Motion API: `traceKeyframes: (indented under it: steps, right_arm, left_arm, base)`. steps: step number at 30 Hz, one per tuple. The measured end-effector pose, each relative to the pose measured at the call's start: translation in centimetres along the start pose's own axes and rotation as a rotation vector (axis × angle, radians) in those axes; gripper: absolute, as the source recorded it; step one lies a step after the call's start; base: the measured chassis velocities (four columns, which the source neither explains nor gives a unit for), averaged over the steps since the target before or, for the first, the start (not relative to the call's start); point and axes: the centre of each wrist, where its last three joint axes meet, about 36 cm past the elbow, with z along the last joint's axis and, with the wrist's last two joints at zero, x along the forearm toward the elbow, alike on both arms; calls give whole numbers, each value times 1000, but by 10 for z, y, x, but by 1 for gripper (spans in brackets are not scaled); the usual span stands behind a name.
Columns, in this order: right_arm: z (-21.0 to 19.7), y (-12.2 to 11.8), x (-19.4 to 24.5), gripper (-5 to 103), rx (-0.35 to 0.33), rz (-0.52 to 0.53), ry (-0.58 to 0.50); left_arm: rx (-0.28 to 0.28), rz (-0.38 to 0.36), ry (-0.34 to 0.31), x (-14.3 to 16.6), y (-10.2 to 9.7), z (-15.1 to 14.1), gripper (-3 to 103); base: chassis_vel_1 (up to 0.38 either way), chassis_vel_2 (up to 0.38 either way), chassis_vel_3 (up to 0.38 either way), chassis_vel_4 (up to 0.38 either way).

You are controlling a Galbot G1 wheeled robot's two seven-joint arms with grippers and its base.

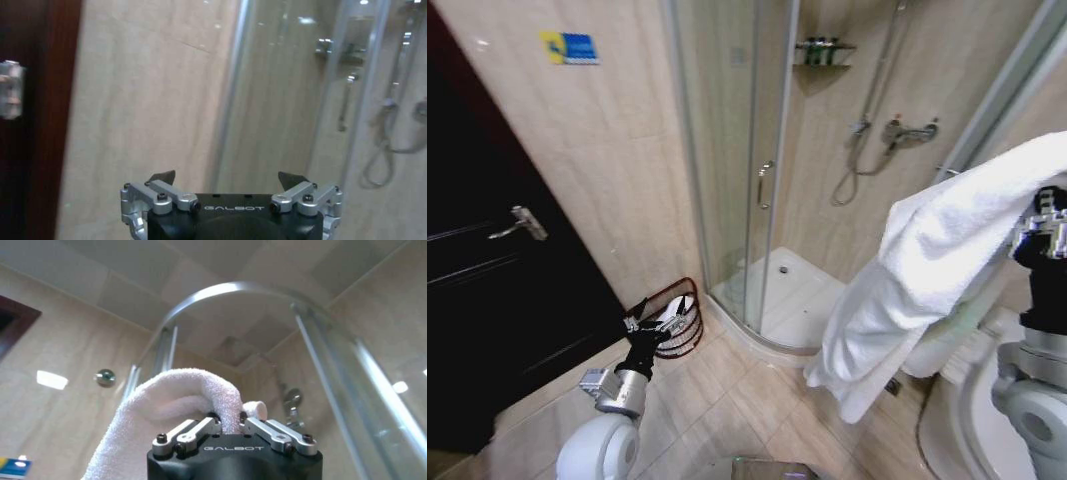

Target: Discard the used towel into the hamper.

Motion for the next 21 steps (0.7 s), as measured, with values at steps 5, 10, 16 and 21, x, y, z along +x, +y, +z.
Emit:
traceKeyframes:
  steps: [5,10,16,21]
  right_arm:
    - [0,0,0,7,0,0,-2]
    - [0,0,0,7,-1,1,-1]
    - [0,0,0,7,0,-1,-1]
    - [0,0,0,7,3,-2,-3]
  left_arm:
    - [0,0,0,0,0,0,100]
    - [0,0,0,0,0,0,100]
    - [0,0,0,0,0,0,100]
    - [0,0,0,0,0,0,100]
  base:
    - [126,129,124,134]
    - [123,140,135,126]
    - [114,119,127,117]
    - [140,127,114,141]
